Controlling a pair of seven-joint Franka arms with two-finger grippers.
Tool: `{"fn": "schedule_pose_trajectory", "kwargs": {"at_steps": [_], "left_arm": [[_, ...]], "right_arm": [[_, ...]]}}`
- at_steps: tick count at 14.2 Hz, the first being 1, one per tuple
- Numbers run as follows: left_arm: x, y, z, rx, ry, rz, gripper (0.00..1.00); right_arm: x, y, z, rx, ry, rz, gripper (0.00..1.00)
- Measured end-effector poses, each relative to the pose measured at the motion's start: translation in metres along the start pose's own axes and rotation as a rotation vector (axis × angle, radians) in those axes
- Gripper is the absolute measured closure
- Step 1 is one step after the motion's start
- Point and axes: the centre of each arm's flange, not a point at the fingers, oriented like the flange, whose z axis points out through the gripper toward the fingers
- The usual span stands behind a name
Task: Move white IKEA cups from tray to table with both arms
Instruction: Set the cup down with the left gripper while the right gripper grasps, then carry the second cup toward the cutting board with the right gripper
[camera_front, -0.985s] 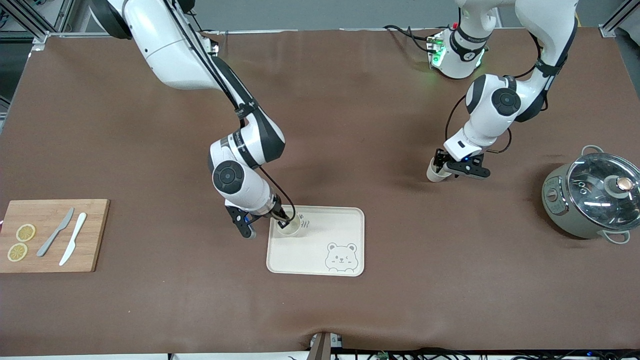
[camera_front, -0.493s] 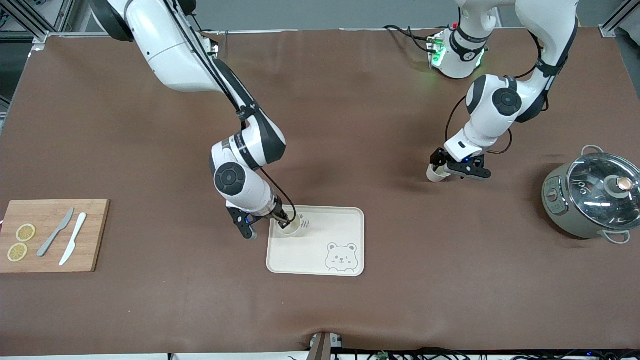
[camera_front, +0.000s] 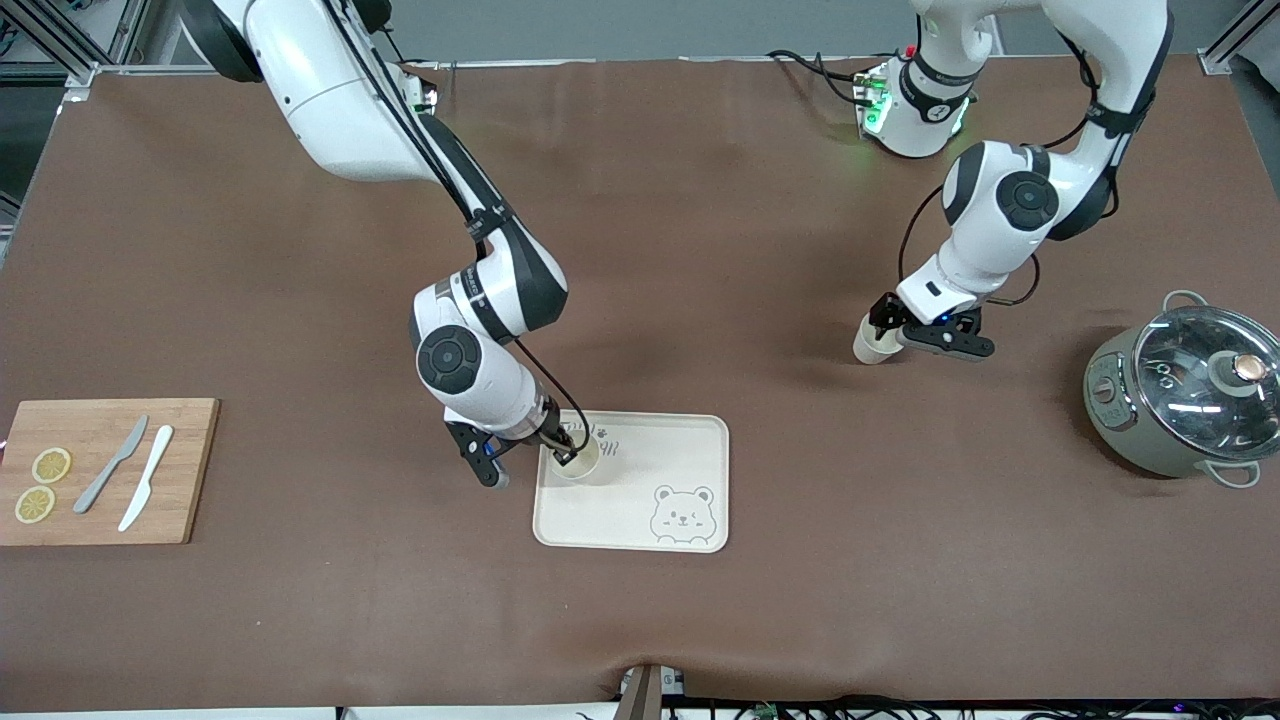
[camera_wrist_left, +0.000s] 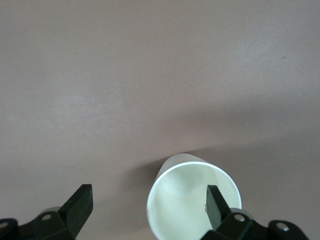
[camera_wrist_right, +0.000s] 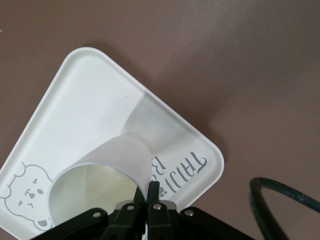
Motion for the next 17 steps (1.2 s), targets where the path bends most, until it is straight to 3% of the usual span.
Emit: {"fn": "schedule_pose_trajectory", "kwargs": {"at_steps": [6,10,17], "left_arm": [[0.036,-0.003,-0.05,0.015,-0.023,-0.003,0.0],[0.065,-0.003,-0.094,0.015,-0.064,-0.037,0.0],[0.106,0.01,-0.185,0.019,-0.062,-0.074,0.0]], "right_arm": [[0.062,0.03,-0.04,-0.146,-0.066,-0.159,0.97],[0.098,0.05,-0.064,-0.159,-0.083,-0.215,0.97],[0.154,0.105,-0.059,-0.253,-0.066,-0.345,0.97]]}}
